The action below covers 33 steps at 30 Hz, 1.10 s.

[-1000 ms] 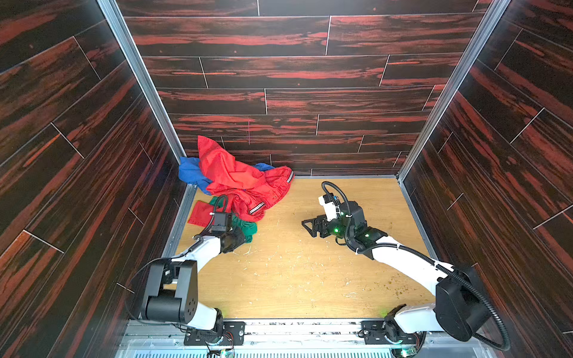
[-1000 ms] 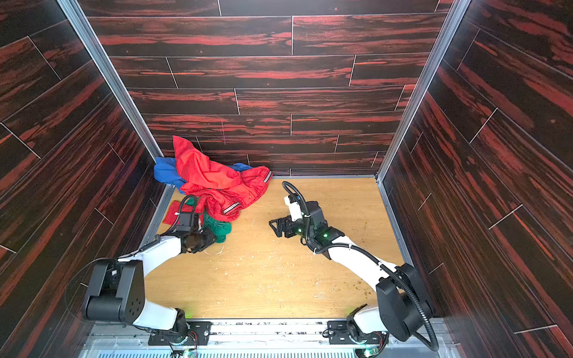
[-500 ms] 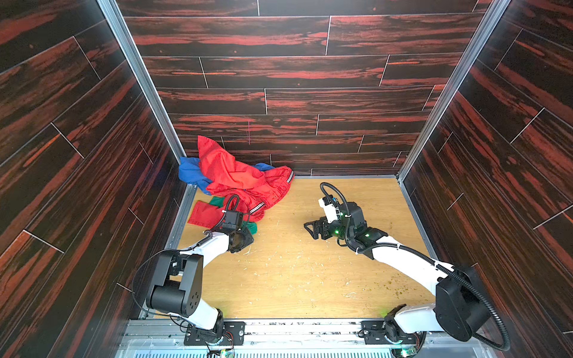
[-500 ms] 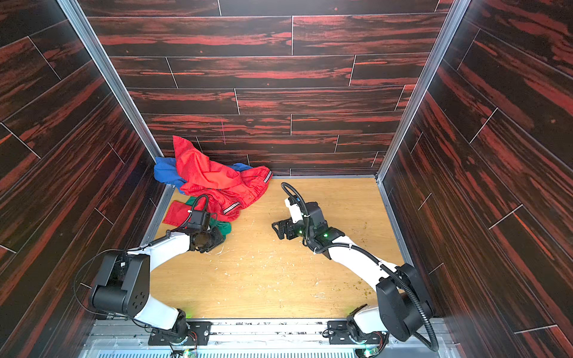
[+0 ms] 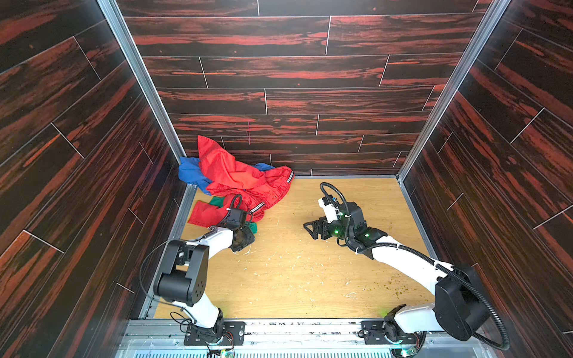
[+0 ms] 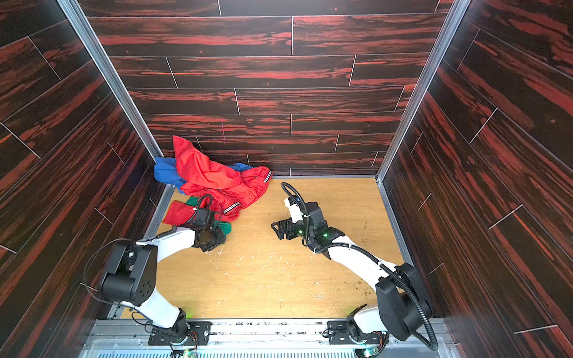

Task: Pick out a specific cloth from the pile
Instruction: 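Close the left gripper on the green cloth edge under the red trousers, then lift the green cloth high out of the pile with the left gripper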

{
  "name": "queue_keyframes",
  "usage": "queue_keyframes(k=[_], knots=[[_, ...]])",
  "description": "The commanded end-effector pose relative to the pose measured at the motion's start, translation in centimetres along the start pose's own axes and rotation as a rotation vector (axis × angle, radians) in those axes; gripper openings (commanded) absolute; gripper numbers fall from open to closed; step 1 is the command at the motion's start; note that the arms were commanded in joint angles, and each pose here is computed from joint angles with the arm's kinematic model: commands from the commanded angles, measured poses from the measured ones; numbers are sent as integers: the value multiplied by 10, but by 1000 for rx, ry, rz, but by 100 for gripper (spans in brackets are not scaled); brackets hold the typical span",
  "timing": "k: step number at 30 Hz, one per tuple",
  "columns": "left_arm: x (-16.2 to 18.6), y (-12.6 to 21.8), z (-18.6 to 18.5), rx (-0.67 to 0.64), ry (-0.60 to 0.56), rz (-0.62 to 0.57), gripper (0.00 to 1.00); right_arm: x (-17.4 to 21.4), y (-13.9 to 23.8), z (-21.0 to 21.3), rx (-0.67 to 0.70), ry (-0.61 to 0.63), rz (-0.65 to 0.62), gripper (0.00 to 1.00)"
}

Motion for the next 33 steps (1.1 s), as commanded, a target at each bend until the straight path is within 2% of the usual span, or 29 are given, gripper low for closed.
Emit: queue_keyframes(k=[1,3,5,8,12,15,17,18,20,21,22,24,26,27,29,33], knots=[[-10,2,-3,-5,28,-31,17,7,-6,-2,0,-19,22,91],[-16,9,-7,4,22,-47,0,7,-7,-2,-1,-19,20,91],[-27,26,-15,14,2,-76,0,7,-7,-2,-1,-22,20,91],[-72,82,-40,51,-46,-200,0,5,-6,-1,-6,-24,16,91],[-174,208,-89,117,-107,-550,0,1,-1,0,-4,-36,-4,91],[-238,307,-135,187,-183,-744,0,-4,4,-16,60,-126,-29,91],[-270,372,-175,336,-207,-881,0,-5,8,-34,96,-224,-35,91],[-277,416,-201,469,-225,-974,0,-4,13,-47,132,-283,-46,91],[-271,493,-241,726,-237,-1170,0,1,21,-68,182,-364,-63,91],[-267,526,-258,906,-218,-1242,0,3,27,-78,207,-392,-79,91],[-261,548,-273,1088,-206,-1264,0,5,34,-87,231,-412,-97,91],[-247,556,-300,1276,-207,-1248,0,8,47,-98,255,-432,-124,91],[-218,550,-334,1308,-330,-1236,0,10,61,-108,296,-450,-151,91],[-204,536,-355,1307,-390,-1206,0,10,68,-112,313,-453,-167,91],[-180,508,-393,1394,-462,-1129,0,12,81,-119,346,-461,-195,91],[-159,430,-443,1354,-496,-1002,0,17,106,-124,393,-466,-245,91]])
Point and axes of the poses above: each gripper's point midway between its finger pads, its own y axis back along the fingers, its own z axis along the line the jaws close on, x = y × z, the point moved 1 cm from there along y, back along the fingers, and after that the axes turned 10 degrees about -y, right-handed, at the moved point
